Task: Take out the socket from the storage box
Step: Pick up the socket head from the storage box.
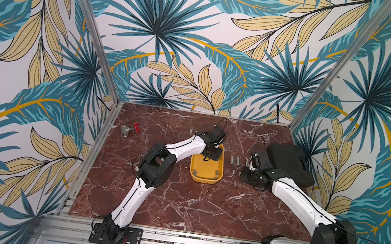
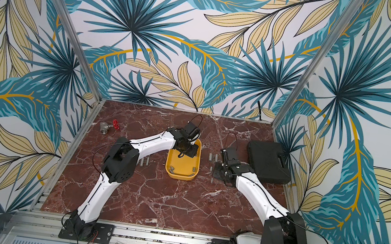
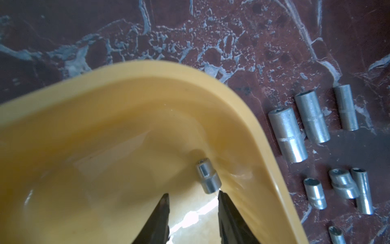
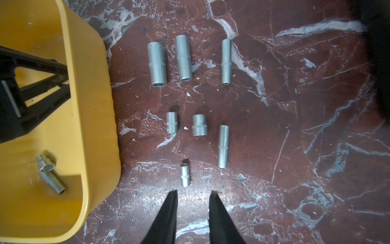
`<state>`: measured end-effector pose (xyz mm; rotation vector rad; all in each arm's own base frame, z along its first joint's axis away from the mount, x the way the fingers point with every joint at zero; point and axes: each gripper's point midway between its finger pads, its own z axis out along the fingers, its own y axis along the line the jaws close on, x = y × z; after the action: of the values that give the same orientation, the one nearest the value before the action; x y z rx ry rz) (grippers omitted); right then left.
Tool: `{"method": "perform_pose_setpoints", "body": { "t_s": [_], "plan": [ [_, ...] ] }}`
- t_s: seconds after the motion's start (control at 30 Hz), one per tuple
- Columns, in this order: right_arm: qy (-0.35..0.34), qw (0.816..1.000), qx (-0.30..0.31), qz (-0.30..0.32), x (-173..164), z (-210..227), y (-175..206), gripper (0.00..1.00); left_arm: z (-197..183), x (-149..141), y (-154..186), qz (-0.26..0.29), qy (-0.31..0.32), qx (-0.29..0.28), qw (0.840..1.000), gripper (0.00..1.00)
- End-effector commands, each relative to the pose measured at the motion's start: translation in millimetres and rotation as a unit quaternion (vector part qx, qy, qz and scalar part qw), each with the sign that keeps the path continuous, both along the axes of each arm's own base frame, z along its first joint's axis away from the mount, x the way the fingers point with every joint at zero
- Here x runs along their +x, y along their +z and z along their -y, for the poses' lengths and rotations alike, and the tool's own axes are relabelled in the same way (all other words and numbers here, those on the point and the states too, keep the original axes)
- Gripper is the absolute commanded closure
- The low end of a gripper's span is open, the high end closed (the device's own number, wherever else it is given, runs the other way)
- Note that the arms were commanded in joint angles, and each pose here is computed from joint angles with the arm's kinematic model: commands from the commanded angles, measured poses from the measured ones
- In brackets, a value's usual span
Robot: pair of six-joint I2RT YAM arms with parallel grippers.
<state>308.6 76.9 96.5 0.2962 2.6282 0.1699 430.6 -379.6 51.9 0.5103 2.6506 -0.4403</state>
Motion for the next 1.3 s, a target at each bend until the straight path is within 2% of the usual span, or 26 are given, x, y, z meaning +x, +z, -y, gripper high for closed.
{"method": "perform_pose_setpoints", "body": {
  "t_s": [0.0, 0.33, 0.4, 0.77, 1.0, 1.27],
  "plan": [
    [-0.003, 1.0, 0.003, -0.009, -2.9, 2.3, -7.8, 0.72, 17.1, 12.2, 17.7, 0.027, -0.011, -0.025, 0.999, 0.59],
    [-0.006, 1.0, 0.006, -0.011, -4.7, 5.5, -10.3, 0.72, 26.8, 18.6, 19.6, 0.04, -0.014, -0.039, 0.998, 0.59],
    [-0.006, 1.0, 0.007, -0.013, -4.6, 5.7, -11.1, 0.72, 25.5, 16.5, -0.3, 0.028, -0.015, -0.026, 0.999, 0.59],
    [-0.009, 1.0, 0.01, -0.014, -6.9, 6.9, -12.4, 0.72, 16.2, 11.2, -19.7, 0.017, -0.014, 0.007, 1.0, 0.59],
    [-0.011, 1.0, 0.011, -0.013, -8.1, 7.5, -11.8, 0.72, 7.4, 6.5, -22.9, 0.012, -0.022, 0.032, 0.999, 0.72],
    [-0.01, 1.0, 0.012, -0.015, -9.3, 6.9, -12.9, 0.72, -4.0, -4.4, -29.9, -0.002, -0.024, 0.056, 0.998, 0.75]
  ]
}}
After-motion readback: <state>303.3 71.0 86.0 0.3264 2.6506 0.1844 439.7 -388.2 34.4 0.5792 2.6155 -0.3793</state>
